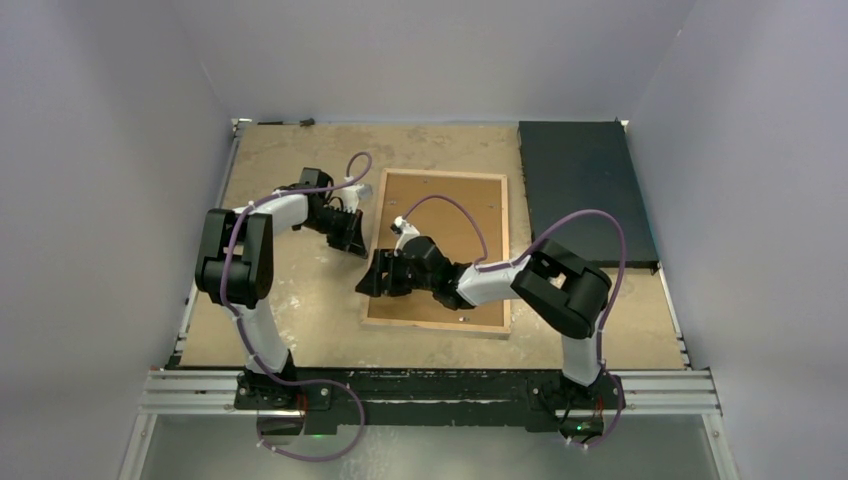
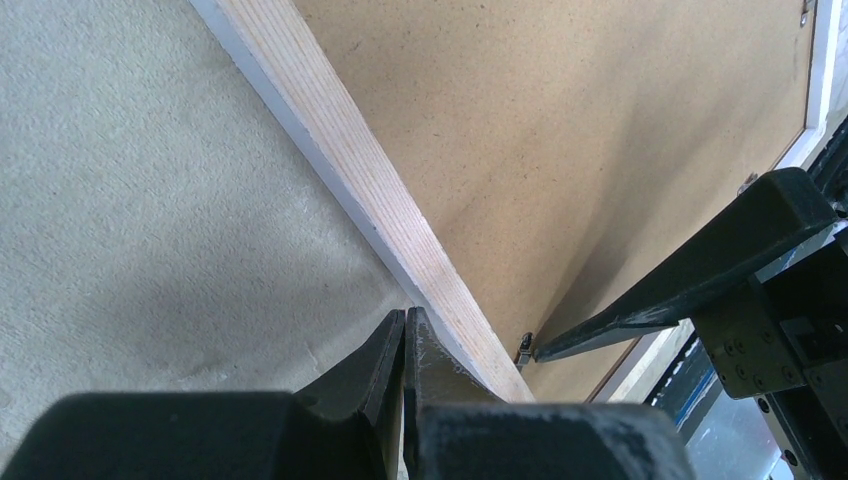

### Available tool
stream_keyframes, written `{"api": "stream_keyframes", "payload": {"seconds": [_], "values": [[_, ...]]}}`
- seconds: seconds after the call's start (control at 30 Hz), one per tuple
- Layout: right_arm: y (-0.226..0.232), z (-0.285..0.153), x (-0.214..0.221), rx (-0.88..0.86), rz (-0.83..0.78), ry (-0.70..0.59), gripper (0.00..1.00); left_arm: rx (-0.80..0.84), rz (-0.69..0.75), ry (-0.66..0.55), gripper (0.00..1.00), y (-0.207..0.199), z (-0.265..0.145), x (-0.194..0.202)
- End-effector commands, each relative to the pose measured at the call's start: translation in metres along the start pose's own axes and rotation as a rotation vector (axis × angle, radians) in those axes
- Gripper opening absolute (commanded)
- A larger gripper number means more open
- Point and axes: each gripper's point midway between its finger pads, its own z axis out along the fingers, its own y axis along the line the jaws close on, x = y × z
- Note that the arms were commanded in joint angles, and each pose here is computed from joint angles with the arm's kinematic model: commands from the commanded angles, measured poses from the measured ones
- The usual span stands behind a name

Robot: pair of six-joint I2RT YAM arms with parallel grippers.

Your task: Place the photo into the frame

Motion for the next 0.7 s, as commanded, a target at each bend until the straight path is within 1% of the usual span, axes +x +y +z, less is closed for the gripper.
{"api": "stream_keyframes", "payload": {"seconds": [0.0, 0.4, 0.5, 0.6, 0.67], "values": [[-0.008, 0.008, -0.007, 0.057, -0.001, -0.034, 0.71, -0.002, 0.048, -0.030, 0.00, -0.009, -0.010, -0.011], [-0.005, 0.012, -0.003, 0.046, 0.005, -0.025, 0.69, 0.000, 0.054, -0.028, 0.00, -0.010, -0.011, -0.009], [0.007, 0.006, -0.010, 0.018, -0.015, -0.032, 0.69, -0.001, 0.058, -0.030, 0.00, -0.010, -0.012, -0.010], [0.032, -0.009, -0.019, -0.039, -0.036, -0.025, 0.70, -0.004, 0.057, -0.034, 0.00, -0.011, -0.017, -0.017], [0.046, -0.023, -0.038, -0.057, -0.061, -0.070, 0.72, 0.004, 0.045, -0.049, 0.00, -0.012, -0.022, -0.025]]}}
